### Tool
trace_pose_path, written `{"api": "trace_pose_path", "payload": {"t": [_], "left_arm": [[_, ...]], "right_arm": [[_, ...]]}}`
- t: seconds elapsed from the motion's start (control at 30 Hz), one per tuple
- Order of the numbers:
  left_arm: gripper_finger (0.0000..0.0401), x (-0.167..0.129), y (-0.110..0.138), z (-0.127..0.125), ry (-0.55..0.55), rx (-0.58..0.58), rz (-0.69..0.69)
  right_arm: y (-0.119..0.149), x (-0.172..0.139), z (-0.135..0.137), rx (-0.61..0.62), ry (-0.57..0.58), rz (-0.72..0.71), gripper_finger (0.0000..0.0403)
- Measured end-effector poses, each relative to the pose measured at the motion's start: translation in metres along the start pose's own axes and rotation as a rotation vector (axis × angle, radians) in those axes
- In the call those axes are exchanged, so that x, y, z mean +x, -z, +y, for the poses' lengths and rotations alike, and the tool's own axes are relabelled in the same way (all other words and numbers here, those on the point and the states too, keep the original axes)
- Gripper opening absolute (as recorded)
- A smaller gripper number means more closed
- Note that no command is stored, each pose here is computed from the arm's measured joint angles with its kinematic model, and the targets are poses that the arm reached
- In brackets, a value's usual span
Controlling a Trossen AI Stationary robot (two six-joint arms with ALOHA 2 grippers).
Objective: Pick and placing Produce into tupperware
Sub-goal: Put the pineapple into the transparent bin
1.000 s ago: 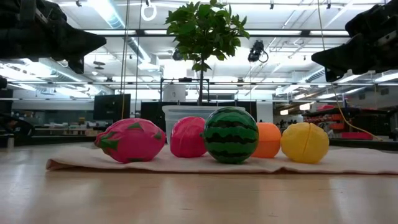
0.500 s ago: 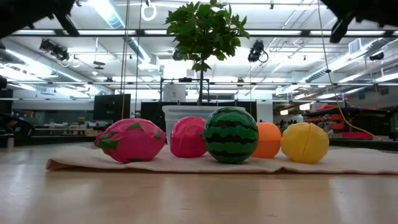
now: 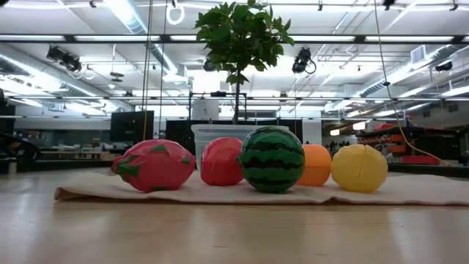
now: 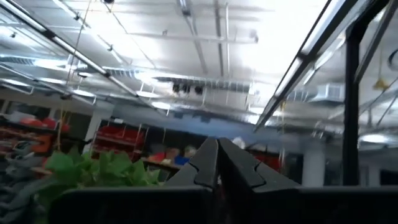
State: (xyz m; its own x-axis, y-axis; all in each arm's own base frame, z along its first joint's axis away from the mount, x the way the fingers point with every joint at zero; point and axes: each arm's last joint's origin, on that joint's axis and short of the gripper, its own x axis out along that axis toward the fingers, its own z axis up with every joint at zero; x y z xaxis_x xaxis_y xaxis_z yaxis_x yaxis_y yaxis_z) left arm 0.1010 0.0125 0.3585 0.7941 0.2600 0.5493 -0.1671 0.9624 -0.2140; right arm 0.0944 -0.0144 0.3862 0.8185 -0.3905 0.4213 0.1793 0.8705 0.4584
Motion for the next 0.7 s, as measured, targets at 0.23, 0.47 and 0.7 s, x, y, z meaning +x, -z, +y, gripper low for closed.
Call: {"api": "trace_pose_path", "payload": {"t": [0.23,0.47,0.7], "left_arm": [[0.0038,0.047,-0.044,-0.018,0.027,0.022,0.181],[0.0041,0.077,-0.080,-0.043,0.179,0.072,0.367],[0.0073,0.084,-0.058,-0.055,0.104,0.128,0.697]], "right_arm": [[-0.028,0.032,0.026,0.031,-0.048,0.137,0.0009],[-0.027,0.062,0.050,0.138,-0.310,0.414,0.0008],[0.004,0.071,0.052,0.128,-0.312,0.651,0.0019]]}}
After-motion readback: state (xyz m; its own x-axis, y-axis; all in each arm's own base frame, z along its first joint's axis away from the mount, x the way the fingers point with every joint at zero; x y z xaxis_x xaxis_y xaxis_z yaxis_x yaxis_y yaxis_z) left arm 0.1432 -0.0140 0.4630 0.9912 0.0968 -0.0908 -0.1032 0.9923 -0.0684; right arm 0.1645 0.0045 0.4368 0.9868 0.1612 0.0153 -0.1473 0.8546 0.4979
